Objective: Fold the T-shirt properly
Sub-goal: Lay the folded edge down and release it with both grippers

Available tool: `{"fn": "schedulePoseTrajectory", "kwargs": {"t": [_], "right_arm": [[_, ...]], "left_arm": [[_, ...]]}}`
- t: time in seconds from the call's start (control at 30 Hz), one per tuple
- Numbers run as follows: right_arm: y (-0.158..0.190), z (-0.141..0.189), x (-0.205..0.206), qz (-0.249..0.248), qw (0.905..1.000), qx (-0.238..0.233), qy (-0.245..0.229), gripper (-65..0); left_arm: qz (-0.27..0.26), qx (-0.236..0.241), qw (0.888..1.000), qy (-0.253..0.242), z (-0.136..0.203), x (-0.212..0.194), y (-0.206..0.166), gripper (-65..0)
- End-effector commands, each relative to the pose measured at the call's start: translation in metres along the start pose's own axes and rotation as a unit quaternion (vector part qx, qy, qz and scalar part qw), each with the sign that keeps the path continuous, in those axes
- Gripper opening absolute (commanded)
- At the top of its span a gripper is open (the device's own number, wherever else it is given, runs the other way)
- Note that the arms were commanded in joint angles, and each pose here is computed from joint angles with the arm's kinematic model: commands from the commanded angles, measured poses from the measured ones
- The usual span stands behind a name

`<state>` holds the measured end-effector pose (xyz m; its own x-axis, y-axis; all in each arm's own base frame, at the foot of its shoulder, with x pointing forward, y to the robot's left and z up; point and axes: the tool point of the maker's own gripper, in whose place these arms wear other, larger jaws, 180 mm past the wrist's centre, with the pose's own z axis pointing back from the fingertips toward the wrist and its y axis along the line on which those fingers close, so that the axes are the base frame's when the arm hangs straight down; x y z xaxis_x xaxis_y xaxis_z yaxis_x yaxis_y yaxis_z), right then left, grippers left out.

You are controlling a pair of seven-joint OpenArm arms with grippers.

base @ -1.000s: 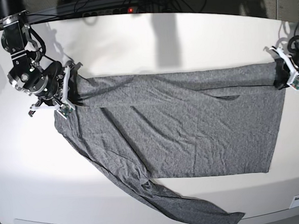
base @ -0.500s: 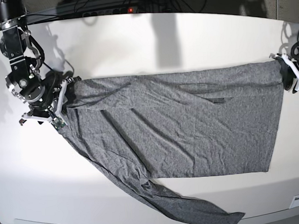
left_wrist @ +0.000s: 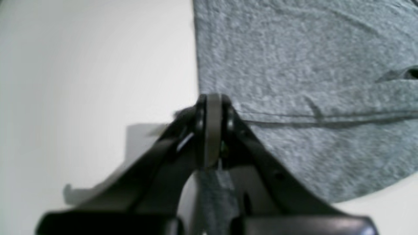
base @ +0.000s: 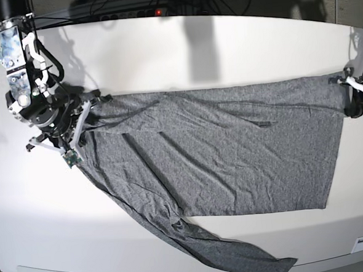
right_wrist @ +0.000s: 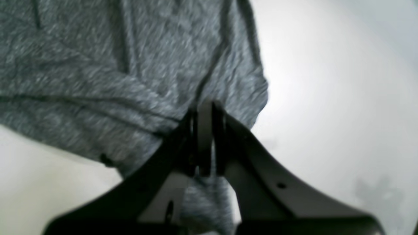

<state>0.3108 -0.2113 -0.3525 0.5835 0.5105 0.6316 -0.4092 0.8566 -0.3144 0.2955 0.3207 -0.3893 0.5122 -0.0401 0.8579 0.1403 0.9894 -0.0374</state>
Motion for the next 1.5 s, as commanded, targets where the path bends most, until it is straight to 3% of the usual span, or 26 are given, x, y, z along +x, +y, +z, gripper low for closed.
{"fn": "schedulePoseTrajectory", "kwargs": {"t": [0.0,0.13,0.3,0.53,0.8,1.0,1.17,1.33,1.47], "right_arm": [[-0.002,0.003,0.008,-0.002,0.9998,-0.004,-0.018,-65.0],[0.013,-0.004,-0.003,-0.018,0.9997,0.007,-0.016,-65.0],[0.012,-0.018,-0.025,-0.032,0.9995,0.006,0.004,-65.0],[0.014,-0.028,-0.054,-0.051,0.9977,0.015,0.042,-65.0],[0.026,-0.025,-0.065,-0.056,0.9976,0.025,0.032,-65.0],[0.049,-0.015,-0.095,-0.06,0.9959,0.045,0.05,-65.0],[0.072,0.001,-0.121,-0.058,0.994,0.065,0.065,-65.0],[0.097,0.022,-0.135,-0.056,0.9921,0.087,0.071,-65.0],[0.11,0.041,-0.153,-0.021,0.9913,0.091,0.093,-65.0]], "left_arm": [[-0.001,0.002,1.0,-0.023,0.001,0.016,0.004,-65.0],[0.018,-0.006,1.0,-0.022,-0.005,0.004,-0.013,-65.0],[0.005,-0.008,1.0,-0.009,-0.011,-0.009,-0.027,-65.0],[0.004,-0.005,1.0,-0.02,-0.012,-0.007,-0.025,-65.0],[0.047,0.019,0.998,0.022,-0.008,-0.057,-0.008,-65.0],[0.046,0.014,0.998,0.052,0.011,-0.086,-0.013,-65.0],[0.022,-0.012,0.999,0.048,0.046,-0.097,-0.026,-65.0],[-0.01,-0.023,0.996,0.082,0.071,-0.118,-0.035,-65.0],[-0.009,-0.011,0.996,0.089,0.086,-0.127,-0.028,-65.0]]}}
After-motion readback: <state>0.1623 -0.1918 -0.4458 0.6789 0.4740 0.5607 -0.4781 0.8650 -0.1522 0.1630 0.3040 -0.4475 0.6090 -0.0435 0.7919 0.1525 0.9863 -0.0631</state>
